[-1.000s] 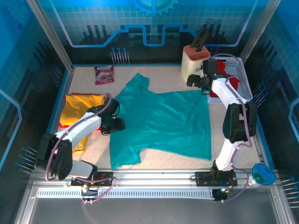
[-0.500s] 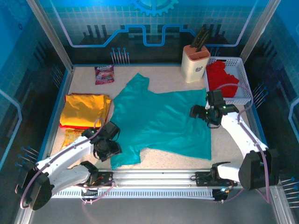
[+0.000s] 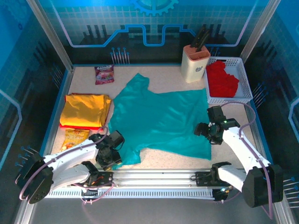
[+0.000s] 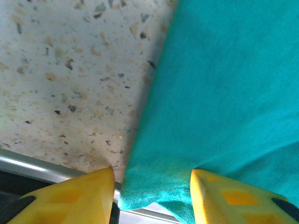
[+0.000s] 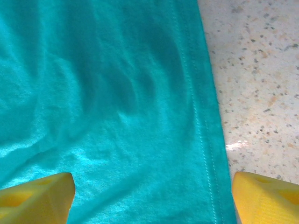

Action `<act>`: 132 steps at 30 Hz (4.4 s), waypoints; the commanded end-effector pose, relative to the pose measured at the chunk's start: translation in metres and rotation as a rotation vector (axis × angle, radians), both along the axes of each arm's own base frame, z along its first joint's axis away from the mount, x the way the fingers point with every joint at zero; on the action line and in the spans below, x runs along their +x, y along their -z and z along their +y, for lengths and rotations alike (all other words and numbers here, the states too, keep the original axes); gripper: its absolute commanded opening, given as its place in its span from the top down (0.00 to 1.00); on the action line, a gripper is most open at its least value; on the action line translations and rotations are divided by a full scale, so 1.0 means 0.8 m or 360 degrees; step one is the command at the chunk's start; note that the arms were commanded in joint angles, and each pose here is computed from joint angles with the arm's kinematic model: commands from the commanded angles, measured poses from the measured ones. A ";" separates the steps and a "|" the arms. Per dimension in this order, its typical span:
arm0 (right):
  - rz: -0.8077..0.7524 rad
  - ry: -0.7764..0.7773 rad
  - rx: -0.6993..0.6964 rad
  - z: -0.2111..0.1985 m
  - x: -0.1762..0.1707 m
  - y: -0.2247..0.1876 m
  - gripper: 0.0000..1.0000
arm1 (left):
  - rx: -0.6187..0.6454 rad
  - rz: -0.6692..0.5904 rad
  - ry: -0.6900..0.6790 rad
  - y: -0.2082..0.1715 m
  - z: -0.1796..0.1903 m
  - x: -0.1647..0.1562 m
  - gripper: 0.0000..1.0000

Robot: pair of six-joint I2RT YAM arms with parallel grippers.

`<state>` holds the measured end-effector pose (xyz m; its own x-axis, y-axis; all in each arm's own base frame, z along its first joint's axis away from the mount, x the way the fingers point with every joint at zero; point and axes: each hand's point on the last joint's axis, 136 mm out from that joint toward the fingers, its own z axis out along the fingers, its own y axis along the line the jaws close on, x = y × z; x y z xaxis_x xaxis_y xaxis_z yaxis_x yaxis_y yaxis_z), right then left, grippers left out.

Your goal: Fold and stack the t-shirts

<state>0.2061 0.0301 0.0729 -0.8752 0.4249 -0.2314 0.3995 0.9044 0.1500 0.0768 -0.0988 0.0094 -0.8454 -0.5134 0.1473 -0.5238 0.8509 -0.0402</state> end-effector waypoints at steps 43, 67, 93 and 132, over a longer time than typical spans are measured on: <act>0.0392 0.1063 -0.0003 0.029 -0.110 0.057 0.25 | -0.0229 -0.0389 0.0083 -0.041 -0.058 0.080 0.95; 0.0012 0.0818 0.0099 0.053 -0.055 0.035 1.00 | -0.0407 -0.0662 0.0109 -0.110 -0.052 0.133 1.00; -0.1498 -0.0277 -0.0011 0.081 0.114 -0.395 1.00 | -0.0066 -0.1965 0.0619 -0.528 -0.015 0.284 1.00; -0.0974 -0.0173 0.0234 0.069 0.152 -0.267 1.00 | 0.0012 -0.2020 0.0631 -0.440 -0.009 0.419 1.00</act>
